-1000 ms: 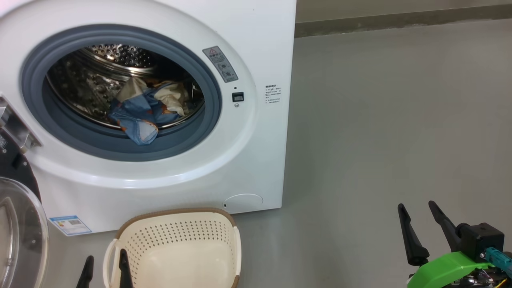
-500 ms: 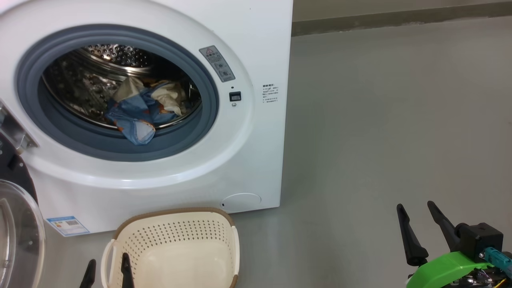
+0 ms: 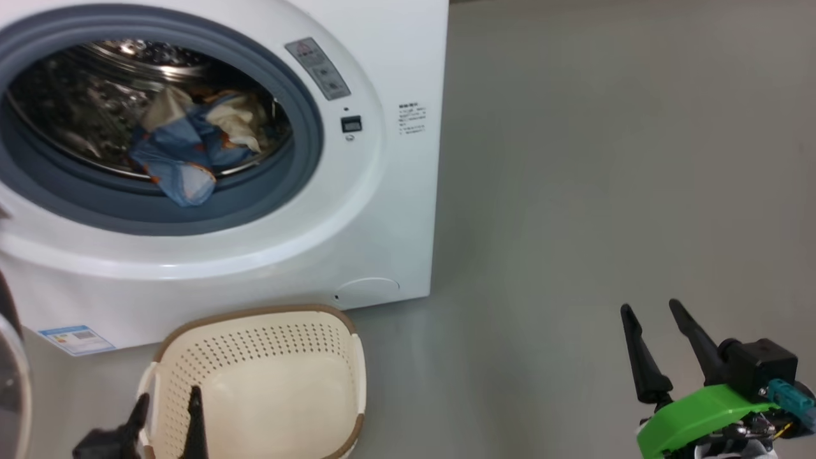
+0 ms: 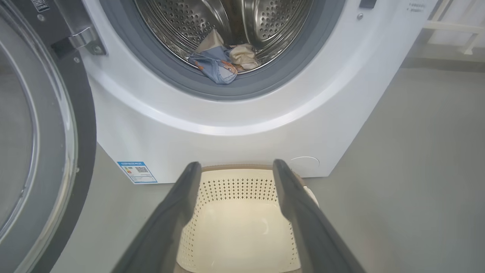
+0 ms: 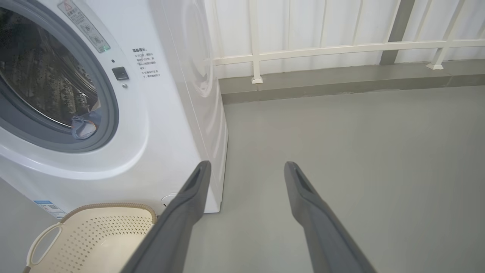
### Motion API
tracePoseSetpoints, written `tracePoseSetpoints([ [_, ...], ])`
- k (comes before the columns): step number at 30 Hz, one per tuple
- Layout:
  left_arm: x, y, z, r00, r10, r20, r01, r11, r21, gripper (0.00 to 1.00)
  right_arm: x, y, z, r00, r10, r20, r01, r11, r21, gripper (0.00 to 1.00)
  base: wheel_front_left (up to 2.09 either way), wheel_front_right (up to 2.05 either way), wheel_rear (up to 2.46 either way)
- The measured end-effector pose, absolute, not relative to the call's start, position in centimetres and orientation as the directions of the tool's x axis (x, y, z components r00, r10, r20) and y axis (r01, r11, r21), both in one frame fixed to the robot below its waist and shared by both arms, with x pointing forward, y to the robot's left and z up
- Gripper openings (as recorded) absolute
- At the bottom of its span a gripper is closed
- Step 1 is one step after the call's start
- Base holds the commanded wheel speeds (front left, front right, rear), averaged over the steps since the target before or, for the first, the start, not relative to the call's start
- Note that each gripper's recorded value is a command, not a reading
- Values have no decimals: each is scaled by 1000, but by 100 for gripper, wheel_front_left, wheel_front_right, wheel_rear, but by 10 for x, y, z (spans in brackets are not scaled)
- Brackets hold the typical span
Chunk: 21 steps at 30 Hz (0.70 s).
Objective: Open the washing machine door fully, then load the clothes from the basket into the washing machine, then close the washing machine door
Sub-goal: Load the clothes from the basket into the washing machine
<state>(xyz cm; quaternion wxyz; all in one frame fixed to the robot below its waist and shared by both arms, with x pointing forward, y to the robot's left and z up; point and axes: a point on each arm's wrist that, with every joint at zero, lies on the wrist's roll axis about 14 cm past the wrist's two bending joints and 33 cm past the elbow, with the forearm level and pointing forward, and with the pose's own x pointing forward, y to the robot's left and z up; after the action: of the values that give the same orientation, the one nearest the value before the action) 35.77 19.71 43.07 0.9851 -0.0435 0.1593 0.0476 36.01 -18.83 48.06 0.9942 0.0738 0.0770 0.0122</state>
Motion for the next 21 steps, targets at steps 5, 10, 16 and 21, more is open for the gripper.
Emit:
tracePoseSetpoints([
  [5, 384, 195, 418, 927, 45, -373, -67, 997, -46, 100, 370, -196, 474, 988, 9, -153, 15, 988, 155, 100, 0, 0, 0],
  [10, 428, 193, 408, 914, 10, -406, -19, 1000, -18, 100, 384, -202, 463, 987, -10, -158, 40, 982, 186, 100, 0, 0, 0],
  [16, 476, 190, 400, 906, -19, -423, 26, 1000, 12, 100, 400, -206, 449, 986, -26, -164, 59, 978, 199, 100, 0, 0, 0],
  [21, 542, 198, 400, 910, -16, -414, 48, 996, 68, 100, 412, -217, 424, 980, -66, -187, 108, 968, 228, 100, 0, 0, 0],
])
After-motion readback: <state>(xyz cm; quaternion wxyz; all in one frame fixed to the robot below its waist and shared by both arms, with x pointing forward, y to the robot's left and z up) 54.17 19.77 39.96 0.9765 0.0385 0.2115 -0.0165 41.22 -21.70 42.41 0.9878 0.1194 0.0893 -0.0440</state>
